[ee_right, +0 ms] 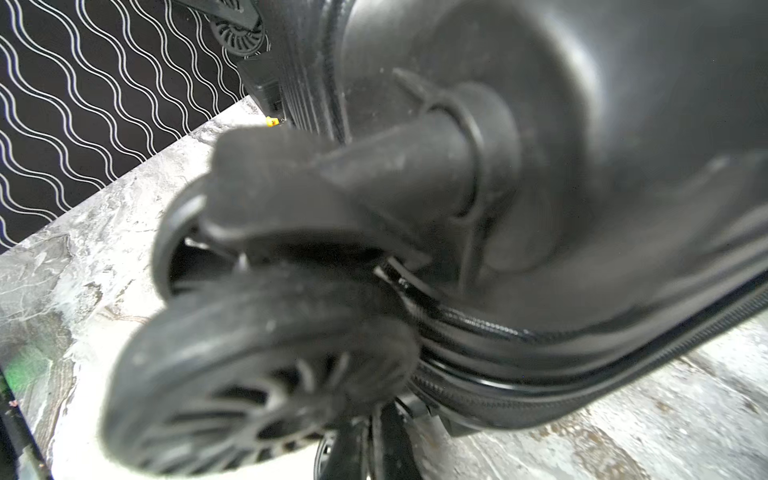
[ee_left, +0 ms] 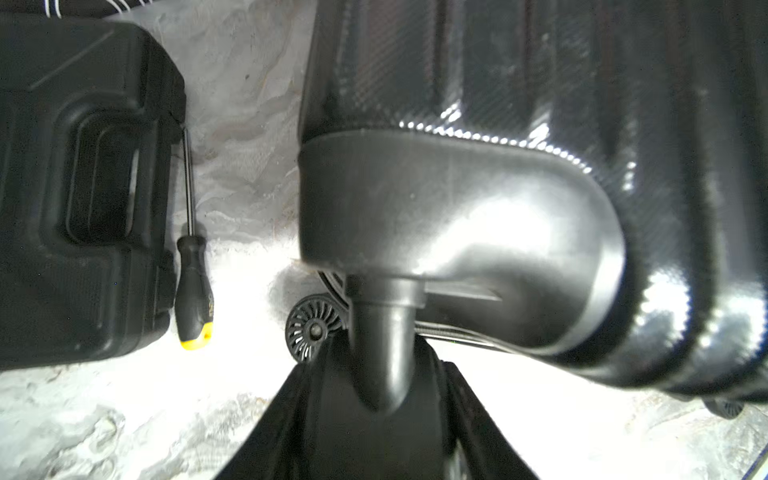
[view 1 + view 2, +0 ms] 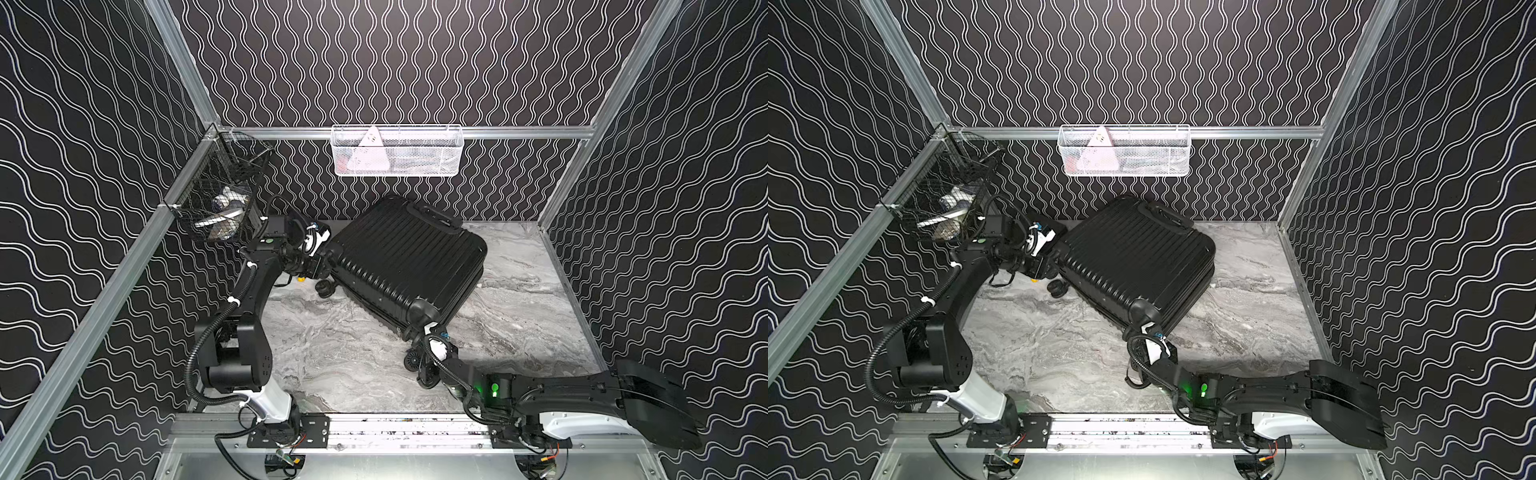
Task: Close the suitcase zippers
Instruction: Zip the zipper on the suitcase.
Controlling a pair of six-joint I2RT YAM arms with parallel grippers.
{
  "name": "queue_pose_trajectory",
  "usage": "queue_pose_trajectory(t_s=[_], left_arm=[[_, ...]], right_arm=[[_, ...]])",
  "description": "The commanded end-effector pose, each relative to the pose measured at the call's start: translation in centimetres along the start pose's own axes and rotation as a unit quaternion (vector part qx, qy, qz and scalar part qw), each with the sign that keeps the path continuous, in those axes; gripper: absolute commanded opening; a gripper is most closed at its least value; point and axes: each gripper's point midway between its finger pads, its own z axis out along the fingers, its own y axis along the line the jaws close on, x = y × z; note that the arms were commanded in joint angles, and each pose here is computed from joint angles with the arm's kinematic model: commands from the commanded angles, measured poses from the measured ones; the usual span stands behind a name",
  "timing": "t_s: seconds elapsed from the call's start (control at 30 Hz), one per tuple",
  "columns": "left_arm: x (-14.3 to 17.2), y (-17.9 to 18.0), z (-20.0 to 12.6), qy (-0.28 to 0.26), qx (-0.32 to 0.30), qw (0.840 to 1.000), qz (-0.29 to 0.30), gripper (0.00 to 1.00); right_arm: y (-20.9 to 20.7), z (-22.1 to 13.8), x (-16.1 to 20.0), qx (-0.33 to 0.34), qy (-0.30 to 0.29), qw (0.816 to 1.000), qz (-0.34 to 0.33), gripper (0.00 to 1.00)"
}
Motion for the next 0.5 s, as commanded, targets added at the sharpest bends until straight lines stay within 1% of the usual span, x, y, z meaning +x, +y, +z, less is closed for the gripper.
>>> queue_pose_trajectory(t_s=[0.0,0.1,0.17,0.2,0.3,0.33,0.47], left_arm=[[-0.3,-1.8,-0.8,0.007,-0.001,1.0,-0.02,0.36],[-0.6,-3.6,-1.4,-0.015,0.012,0.998,-0.067,0.3],[-0.1,-3.8,-2.1,-0.033,0.0,0.993,-0.109,0.31],[0.2,-3.6,-2.4,-0.044,-0.014,0.989,-0.141,0.3],[0.9,-4.6,-3.5,-0.076,-0.005,0.975,-0.207,0.28],[1.0,-5.9,-3.5,-0.083,0.003,0.973,-0.214,0.27],[1.8,-7.6,-4.1,-0.111,0.012,0.959,-0.262,0.27]], right_arm=[[-1.5,-0.3,-0.3,0.029,-0.008,0.999,0.015,0.0],[-2.8,-0.7,-0.1,0.048,-0.001,0.999,0.024,0.0],[-3.7,-1.0,0.1,0.061,0.0,0.998,0.032,0.0],[-4.2,-1.3,0.1,0.069,0.0,0.997,0.038,0.0],[-5.9,-2.2,0.1,0.096,-0.005,0.994,0.057,0.0],[-6.3,-2.5,0.1,0.101,-0.008,0.993,0.061,0.0],[-7.6,-3.2,0.1,0.125,-0.014,0.989,0.081,0.0]])
